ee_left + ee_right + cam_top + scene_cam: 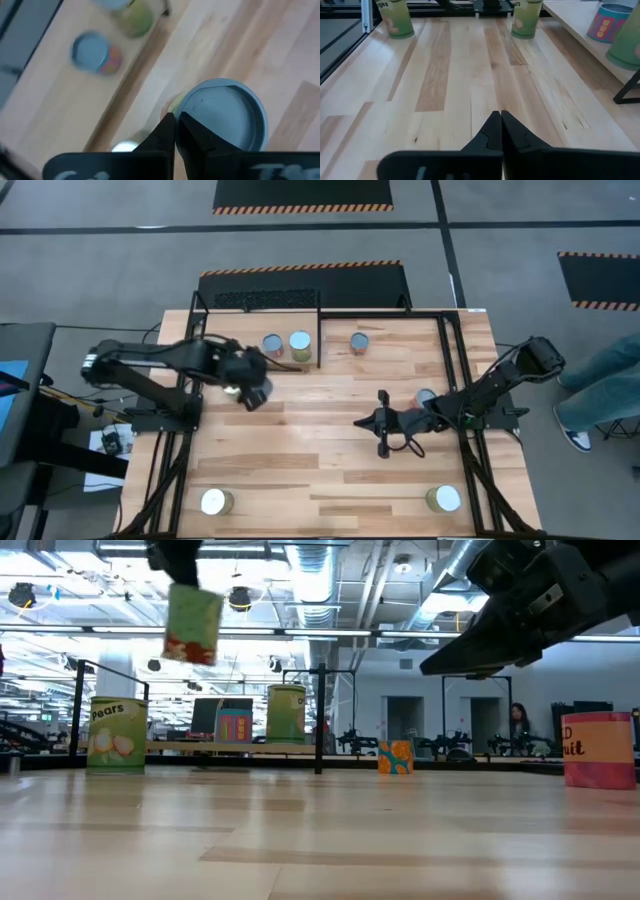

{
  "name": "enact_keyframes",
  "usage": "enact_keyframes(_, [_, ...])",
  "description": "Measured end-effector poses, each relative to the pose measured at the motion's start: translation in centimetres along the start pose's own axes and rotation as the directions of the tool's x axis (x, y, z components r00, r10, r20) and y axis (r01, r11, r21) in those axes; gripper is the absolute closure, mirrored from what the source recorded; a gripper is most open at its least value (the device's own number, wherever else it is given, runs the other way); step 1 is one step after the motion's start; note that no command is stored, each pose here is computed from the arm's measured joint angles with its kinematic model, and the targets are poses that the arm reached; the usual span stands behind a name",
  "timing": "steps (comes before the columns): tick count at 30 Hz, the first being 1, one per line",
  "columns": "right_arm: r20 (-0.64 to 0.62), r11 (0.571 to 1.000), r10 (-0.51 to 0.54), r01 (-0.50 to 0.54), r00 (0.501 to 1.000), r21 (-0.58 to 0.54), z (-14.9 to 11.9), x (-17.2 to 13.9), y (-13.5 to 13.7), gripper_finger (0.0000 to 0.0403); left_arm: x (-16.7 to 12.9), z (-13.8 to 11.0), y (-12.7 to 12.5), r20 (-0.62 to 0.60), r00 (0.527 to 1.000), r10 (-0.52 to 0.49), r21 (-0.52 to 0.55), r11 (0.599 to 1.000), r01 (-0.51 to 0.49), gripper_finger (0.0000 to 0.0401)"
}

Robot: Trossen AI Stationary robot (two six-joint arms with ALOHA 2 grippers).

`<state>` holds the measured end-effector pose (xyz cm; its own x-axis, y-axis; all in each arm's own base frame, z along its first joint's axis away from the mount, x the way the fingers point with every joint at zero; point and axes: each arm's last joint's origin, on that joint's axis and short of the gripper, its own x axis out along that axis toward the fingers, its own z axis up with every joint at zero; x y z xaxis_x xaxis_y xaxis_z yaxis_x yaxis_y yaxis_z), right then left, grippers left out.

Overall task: Pick and place cans onto a shelf
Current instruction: Put the canned spaghetti sauce on the shelf

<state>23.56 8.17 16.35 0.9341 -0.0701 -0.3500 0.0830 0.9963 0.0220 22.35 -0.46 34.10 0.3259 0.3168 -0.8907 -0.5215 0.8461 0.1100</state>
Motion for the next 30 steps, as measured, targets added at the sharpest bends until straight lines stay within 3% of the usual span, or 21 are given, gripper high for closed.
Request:
enact_keyframes(6, [0.007, 1.000, 0.000, 0.000, 1.000, 0.003, 0.1, 0.0, 0.0, 0.0390, 1.2, -2.9, 5.2, 0.070, 0.995, 0.071, -0.181, 0.982, -0.058, 0.0399])
enact_keyframes(13, [0.016, 1.000, -0.008, 0.008, 1.000, 0.009, 0.2, 0.1, -0.1, 0.0398, 3.0, -3.3, 10.8, 0.135, 0.984, 0.114, -0.372, 0.927, -0.056, 0.0399])
enact_keyframes(16, [0.016, 1.000, -0.008, 0.008, 1.000, 0.009, 0.2, 0.1, -0.1, 0.0395, 4.0, -3.0, 12.8, 0.125, 0.982, 0.139, -0.411, 0.909, -0.076, 0.0399])
enact_keyframes(21, [0.016, 1.000, -0.008, 0.007, 1.000, 0.009, 0.2, 0.1, -0.1, 0.0391, 6.3, -2.7, 15.3, 0.100, 0.991, 0.093, -0.460, 0.887, -0.037, 0.0399])
enact_keyframes(30, [0.012, 1.000, -0.006, 0.006, 1.000, 0.007, 0.1, 0.1, -0.1, 0.0393, 9.3, -2.1, 17.3, 0.009, 0.995, 0.098, -0.477, 0.875, -0.082, 0.0399])
